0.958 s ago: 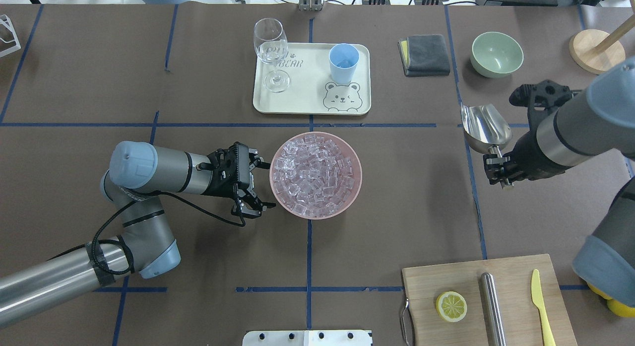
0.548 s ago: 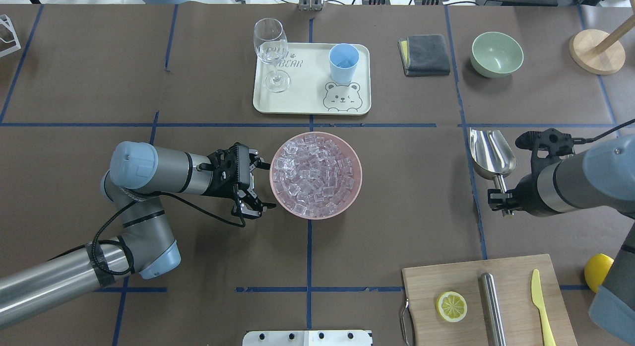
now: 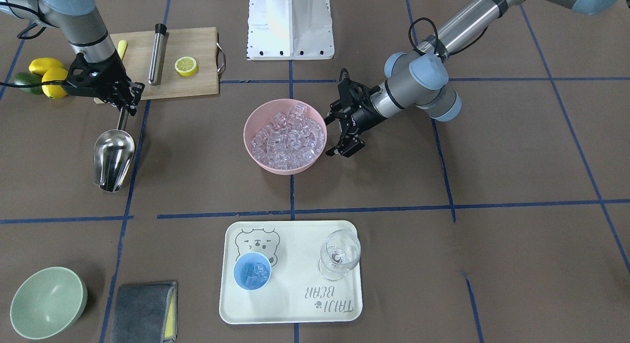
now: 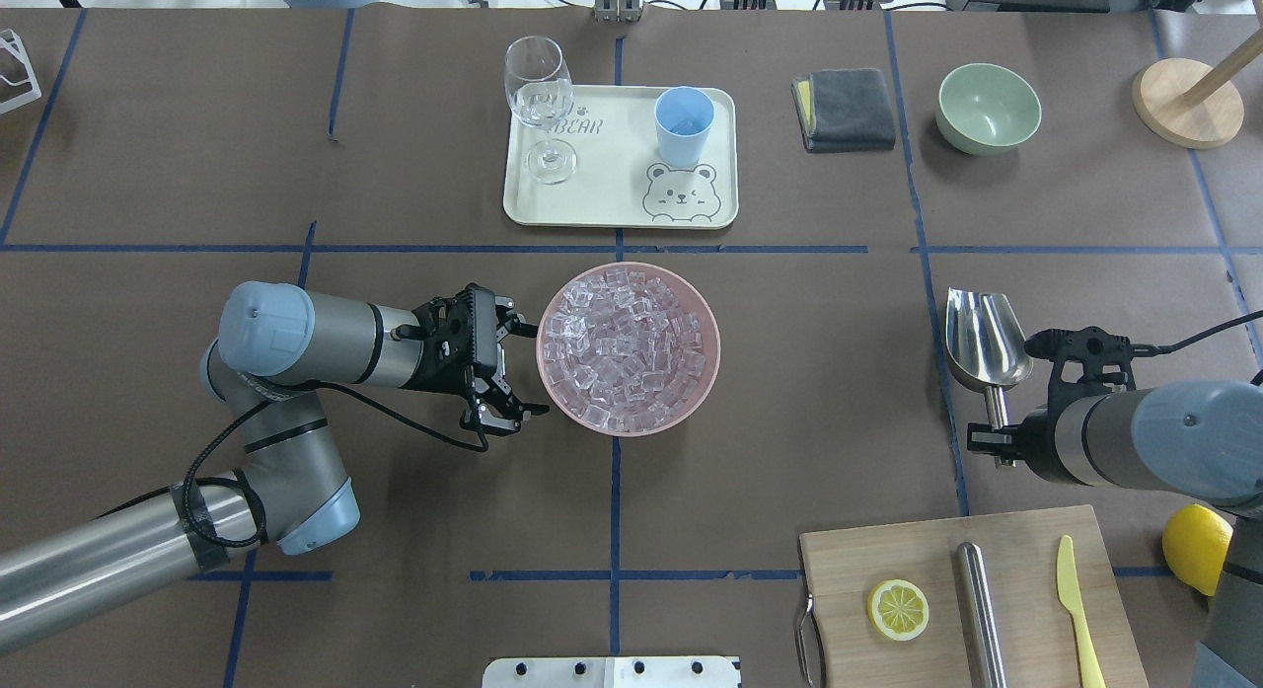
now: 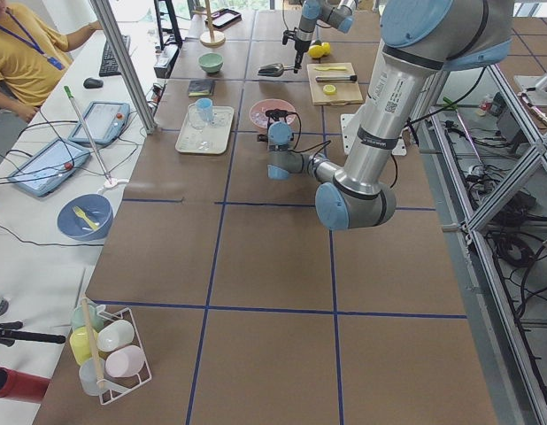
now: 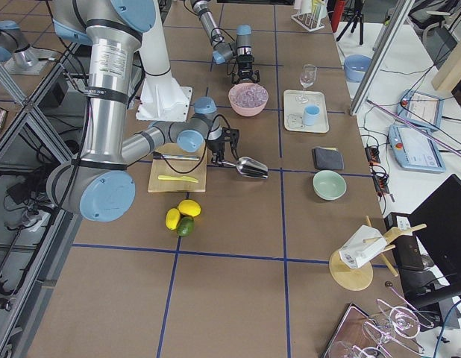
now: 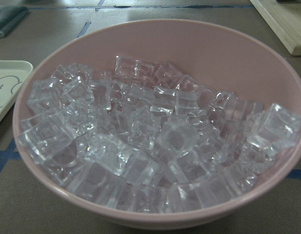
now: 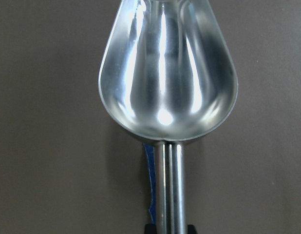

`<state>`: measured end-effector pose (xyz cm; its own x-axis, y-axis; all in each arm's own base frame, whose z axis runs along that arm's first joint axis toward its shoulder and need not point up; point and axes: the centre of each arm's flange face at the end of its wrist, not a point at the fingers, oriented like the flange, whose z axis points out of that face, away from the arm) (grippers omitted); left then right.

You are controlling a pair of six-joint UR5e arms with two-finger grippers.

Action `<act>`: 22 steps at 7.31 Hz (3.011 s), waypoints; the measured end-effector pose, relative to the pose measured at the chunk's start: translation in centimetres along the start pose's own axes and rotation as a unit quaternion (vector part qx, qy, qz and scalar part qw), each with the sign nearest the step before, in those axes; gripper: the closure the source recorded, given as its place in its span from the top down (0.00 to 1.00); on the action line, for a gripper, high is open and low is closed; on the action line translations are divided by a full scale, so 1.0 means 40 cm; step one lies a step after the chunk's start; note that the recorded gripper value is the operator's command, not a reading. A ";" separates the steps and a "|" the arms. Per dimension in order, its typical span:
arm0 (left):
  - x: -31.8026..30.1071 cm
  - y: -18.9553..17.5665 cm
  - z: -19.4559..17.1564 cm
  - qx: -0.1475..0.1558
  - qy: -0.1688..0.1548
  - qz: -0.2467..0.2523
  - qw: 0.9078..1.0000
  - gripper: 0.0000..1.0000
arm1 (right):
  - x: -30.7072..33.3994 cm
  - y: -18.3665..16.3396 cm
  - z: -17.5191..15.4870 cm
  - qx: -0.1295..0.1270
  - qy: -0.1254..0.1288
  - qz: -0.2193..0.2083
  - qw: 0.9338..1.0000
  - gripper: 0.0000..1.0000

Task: Put ice in cup with scoop

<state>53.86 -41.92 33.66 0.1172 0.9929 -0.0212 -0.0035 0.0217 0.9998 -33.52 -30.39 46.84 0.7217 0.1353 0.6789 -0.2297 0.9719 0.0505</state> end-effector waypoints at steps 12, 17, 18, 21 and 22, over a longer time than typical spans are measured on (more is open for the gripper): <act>0.007 -0.004 -0.006 0.003 0.002 0.000 1.000 1.00 | 0.111 -0.158 -0.073 -0.029 -0.022 -0.078 0.996 1.00; -0.036 0.033 -0.109 -0.006 0.009 -0.003 1.000 1.00 | 0.630 -0.405 -0.323 -0.071 0.004 -0.231 0.970 1.00; -0.076 0.054 -0.150 -0.013 0.006 -0.008 1.000 1.00 | 0.746 -0.384 -0.364 -0.080 0.006 -0.239 0.968 1.00; -0.229 0.153 -0.313 -0.059 -0.050 -0.043 0.996 1.00 | 0.898 -0.311 -0.386 -0.109 -0.008 -0.190 0.976 1.00; -0.271 0.166 -0.342 -0.090 -0.064 -0.067 0.992 1.00 | 0.917 -0.305 -0.379 -0.114 -0.012 -0.174 0.978 1.00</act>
<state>38.98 -50.92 40.43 0.2538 0.9570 -0.1406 -0.1562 0.1840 0.9704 5.66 -34.38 60.04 0.7143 -0.2132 0.6666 0.1803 0.9764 0.1190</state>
